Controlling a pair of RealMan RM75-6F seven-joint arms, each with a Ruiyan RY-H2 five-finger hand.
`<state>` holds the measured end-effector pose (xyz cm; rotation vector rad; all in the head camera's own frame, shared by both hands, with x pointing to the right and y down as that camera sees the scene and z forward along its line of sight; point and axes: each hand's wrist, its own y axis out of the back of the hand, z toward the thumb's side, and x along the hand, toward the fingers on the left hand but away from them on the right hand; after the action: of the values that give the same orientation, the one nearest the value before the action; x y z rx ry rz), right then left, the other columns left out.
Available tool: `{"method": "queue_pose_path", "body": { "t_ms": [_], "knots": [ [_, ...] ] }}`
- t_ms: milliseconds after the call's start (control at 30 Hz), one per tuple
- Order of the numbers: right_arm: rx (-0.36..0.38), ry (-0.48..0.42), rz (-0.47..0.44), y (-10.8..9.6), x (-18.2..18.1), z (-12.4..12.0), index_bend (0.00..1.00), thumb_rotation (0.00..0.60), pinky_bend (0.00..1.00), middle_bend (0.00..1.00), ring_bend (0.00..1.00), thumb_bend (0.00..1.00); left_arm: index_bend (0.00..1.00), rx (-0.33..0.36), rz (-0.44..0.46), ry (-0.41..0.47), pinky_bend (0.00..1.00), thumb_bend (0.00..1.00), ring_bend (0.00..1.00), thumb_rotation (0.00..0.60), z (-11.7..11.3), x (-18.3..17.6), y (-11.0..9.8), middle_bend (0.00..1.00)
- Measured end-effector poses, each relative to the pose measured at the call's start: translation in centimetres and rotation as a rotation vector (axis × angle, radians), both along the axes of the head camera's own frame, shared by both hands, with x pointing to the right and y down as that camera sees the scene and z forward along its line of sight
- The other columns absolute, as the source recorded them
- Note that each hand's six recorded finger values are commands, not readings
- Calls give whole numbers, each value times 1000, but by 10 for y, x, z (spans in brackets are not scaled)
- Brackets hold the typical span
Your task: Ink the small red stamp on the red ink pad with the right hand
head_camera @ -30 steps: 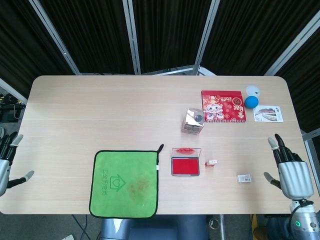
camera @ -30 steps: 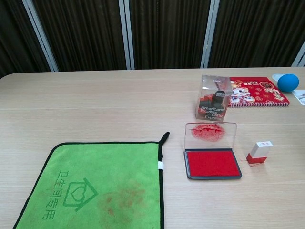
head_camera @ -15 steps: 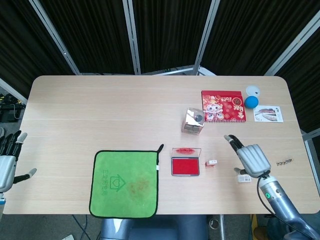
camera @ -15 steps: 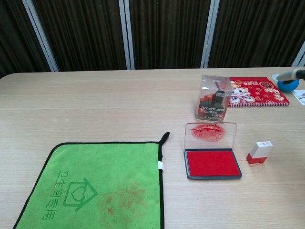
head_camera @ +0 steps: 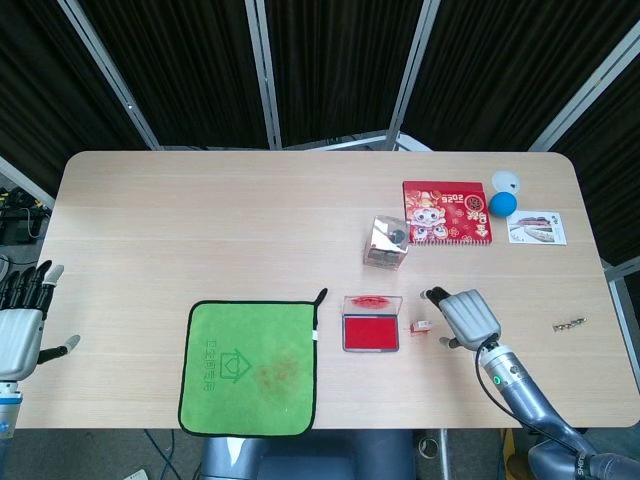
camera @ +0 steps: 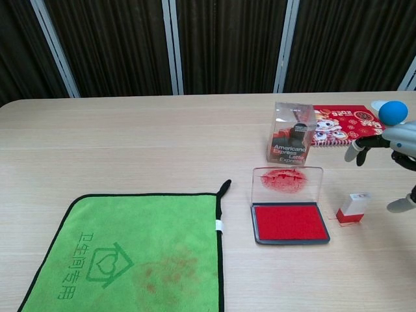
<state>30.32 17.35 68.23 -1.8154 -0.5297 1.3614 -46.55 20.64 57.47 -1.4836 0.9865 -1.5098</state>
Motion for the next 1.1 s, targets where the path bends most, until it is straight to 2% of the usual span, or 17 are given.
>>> {"method": "queue_pose_path", "body": {
  "t_ms": [233, 633, 1100],
  "knots": [
    [-3, 26, -29, 6, -8, 14, 294, 600, 1000, 350, 860, 159, 0, 0, 0, -1, 0, 0, 0, 600, 0, 0, 1, 0],
    [-7, 8, -39, 13, -17, 28, 357, 600, 1000, 412, 860, 272, 0, 17, 1, 5, 0, 0, 0, 600, -3, 0, 0, 0],
    [-20, 10, -50, 15, -19, 36, 392, 600, 1000, 444, 860, 308, 0, 20, 1, 6, 0, 0, 0, 600, -3, 0, 0, 0]
  ]
}}
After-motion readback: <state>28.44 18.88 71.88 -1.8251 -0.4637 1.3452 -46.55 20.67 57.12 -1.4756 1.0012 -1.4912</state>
